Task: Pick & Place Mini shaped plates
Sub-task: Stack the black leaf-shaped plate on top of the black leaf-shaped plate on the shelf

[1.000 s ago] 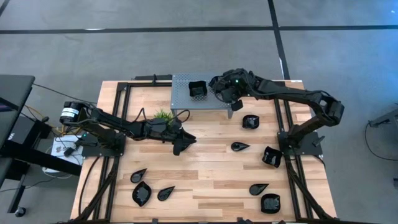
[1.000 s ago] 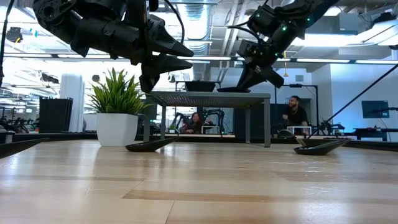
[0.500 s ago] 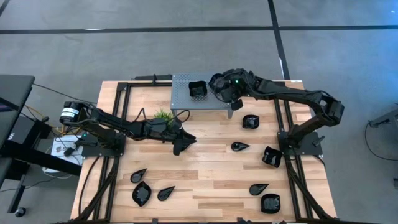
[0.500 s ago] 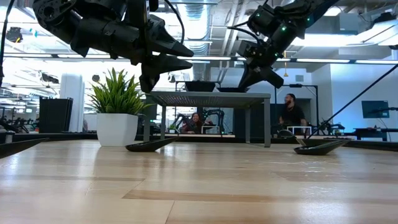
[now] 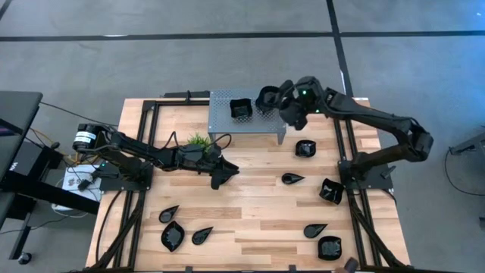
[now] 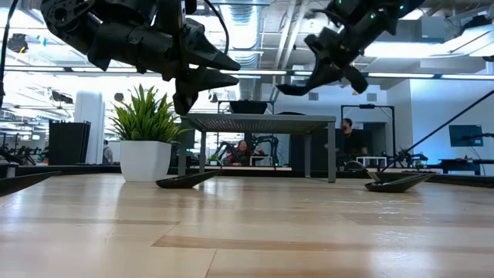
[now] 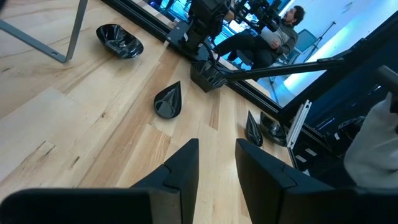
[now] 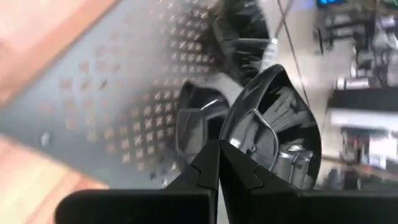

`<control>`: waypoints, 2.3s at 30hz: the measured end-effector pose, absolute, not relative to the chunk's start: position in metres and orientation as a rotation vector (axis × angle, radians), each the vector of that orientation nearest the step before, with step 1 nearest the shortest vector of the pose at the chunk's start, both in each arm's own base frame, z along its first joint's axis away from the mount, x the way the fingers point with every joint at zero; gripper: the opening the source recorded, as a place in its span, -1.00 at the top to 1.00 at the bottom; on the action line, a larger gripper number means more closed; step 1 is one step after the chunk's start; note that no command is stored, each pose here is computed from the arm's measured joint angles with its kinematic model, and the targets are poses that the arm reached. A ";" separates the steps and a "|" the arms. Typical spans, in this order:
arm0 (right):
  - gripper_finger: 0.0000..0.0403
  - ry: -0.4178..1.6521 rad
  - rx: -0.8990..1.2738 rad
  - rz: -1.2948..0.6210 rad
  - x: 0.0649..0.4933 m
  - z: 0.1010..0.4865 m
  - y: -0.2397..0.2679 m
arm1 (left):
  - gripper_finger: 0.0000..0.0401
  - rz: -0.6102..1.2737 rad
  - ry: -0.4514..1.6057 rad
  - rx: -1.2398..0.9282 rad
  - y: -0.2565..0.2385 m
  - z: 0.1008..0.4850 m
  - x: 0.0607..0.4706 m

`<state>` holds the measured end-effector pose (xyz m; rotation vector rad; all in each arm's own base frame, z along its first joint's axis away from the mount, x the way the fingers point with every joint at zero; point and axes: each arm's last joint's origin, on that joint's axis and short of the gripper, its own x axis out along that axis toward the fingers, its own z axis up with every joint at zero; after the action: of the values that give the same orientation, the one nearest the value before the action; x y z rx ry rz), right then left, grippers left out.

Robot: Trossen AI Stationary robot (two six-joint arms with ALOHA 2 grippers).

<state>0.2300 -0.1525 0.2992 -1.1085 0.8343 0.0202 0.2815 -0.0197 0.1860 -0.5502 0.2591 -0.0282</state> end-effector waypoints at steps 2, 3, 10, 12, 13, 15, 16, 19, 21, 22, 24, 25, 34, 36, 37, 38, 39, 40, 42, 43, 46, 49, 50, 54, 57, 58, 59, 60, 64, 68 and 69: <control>1.00 0.832 -1.112 0.082 0.223 0.295 -0.161 | 0.47 -0.028 0.259 -0.550 -0.020 0.186 0.282; 1.00 0.827 -1.104 0.114 0.220 0.292 -0.166 | 0.47 -0.028 0.259 -0.550 -0.020 0.186 0.282; 1.00 0.725 -1.174 0.252 0.218 0.277 -0.189 | 0.47 -0.027 0.258 -0.550 -0.019 0.186 0.282; 1.00 0.695 -1.185 0.241 0.219 0.277 -0.191 | 0.47 -0.027 0.258 -0.550 -0.019 0.186 0.281; 1.00 0.688 -1.191 0.232 0.220 0.278 -0.192 | 0.47 -0.027 0.258 -0.550 -0.019 0.186 0.281; 1.00 0.674 -1.193 0.224 0.220 0.279 -0.193 | 0.47 -0.027 0.258 -0.550 -0.019 0.186 0.281; 1.00 0.672 -1.184 0.223 0.220 0.279 -0.193 | 0.47 -0.027 0.258 -0.550 -0.019 0.186 0.281; 1.00 0.678 -1.139 0.216 0.220 0.278 -0.192 | 0.47 -0.027 0.258 -0.550 -0.019 0.186 0.281; 1.00 0.680 -1.122 0.212 0.220 0.278 -0.193 | 0.47 -0.027 0.258 -0.550 -0.019 0.186 0.281; 1.00 0.680 -1.112 0.210 0.220 0.278 -0.192 | 0.47 -0.027 0.258 -0.550 -0.019 0.186 0.281; 0.99 0.679 -1.076 0.194 0.220 0.278 -0.193 | 0.47 -0.027 0.258 -0.550 -0.019 0.186 0.281; 0.97 0.679 -1.058 0.186 0.220 0.278 -0.193 | 0.47 -0.027 0.258 -0.550 -0.019 0.186 0.282; 0.76 0.679 -1.023 0.164 0.220 0.279 -0.193 | 0.47 -0.017 0.248 -0.549 -0.019 0.187 0.282; 0.73 0.680 -1.022 0.163 0.220 0.279 -0.193 | 0.47 -0.017 0.248 -0.549 -0.019 0.187 0.282; 0.72 0.680 -1.022 0.163 0.220 0.279 -0.193 | 0.47 -0.017 0.248 -0.549 -0.019 0.187 0.282; 0.72 0.680 -1.023 0.163 0.220 0.279 -0.193 | 0.47 -0.017 0.248 -0.549 -0.019 0.187 0.282; 0.72 0.677 -1.025 0.164 0.221 0.279 -0.192 | 0.47 -0.017 0.248 -0.549 -0.019 0.187 0.282; 0.73 0.673 -1.029 0.166 0.222 0.279 -0.191 | 0.47 -0.017 0.248 -0.549 -0.019 0.187 0.282; 0.73 0.664 -1.031 0.172 0.224 0.280 -0.190 | 0.47 -0.017 0.248 -0.550 -0.019 0.187 0.282; 0.73 0.652 -1.022 0.179 0.225 0.280 -0.188 | 0.47 -0.017 0.248 -0.550 -0.019 0.187 0.282; 0.73 0.587 -0.906 0.219 0.234 0.278 -0.180 | 0.47 -0.017 0.248 -0.549 -0.019 0.187 0.282; 0.73 0.580 -0.732 0.225 0.243 0.275 -0.168 | 0.47 -0.017 0.248 -0.549 -0.019 0.187 0.282; 0.73 0.568 -0.684 0.220 0.247 0.276 -0.163 | 0.47 -0.017 0.248 -0.549 -0.019 0.187 0.282; 0.73 0.544 -0.537 0.246 0.260 0.283 -0.134 | 0.47 -0.032 0.253 -0.551 -0.019 0.187 0.282; 0.73 0.545 -0.523 0.251 0.267 0.290 -0.107 | 0.47 -0.080 0.264 -0.555 -0.021 0.187 0.281; 0.73 0.557 -0.537 0.240 0.268 0.292 -0.098 | 0.47 -0.094 0.263 -0.556 -0.021 0.189 0.281; 0.73 0.560 -0.565 0.223 0.269 0.295 -0.088 | 0.47 -0.110 0.257 -0.557 -0.022 0.191 0.280; 0.73 0.563 -0.600 0.203 0.269 0.300 -0.078 | 0.47 -0.123 0.251 -0.556 -0.022 0.193 0.279; 0.73 0.548 -0.718 0.145 0.263 0.317 -0.039 | 0.47 -0.170 0.206 -0.492 -0.026 0.205 0.274; 0.73 0.555 -0.676 0.055 0.242 0.332 -0.012 | 0.47 -0.221 0.154 -0.412 -0.034 0.219 0.267; 0.73 0.563 -0.624 0.027 0.236 0.335 -0.008 | 0.47 -0.231 0.142 -0.394 -0.035 0.222 0.266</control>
<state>0.2355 -0.0084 0.3349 -0.6236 0.5627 0.0269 0.2658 -0.0351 0.2219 -0.3944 0.1421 -0.2309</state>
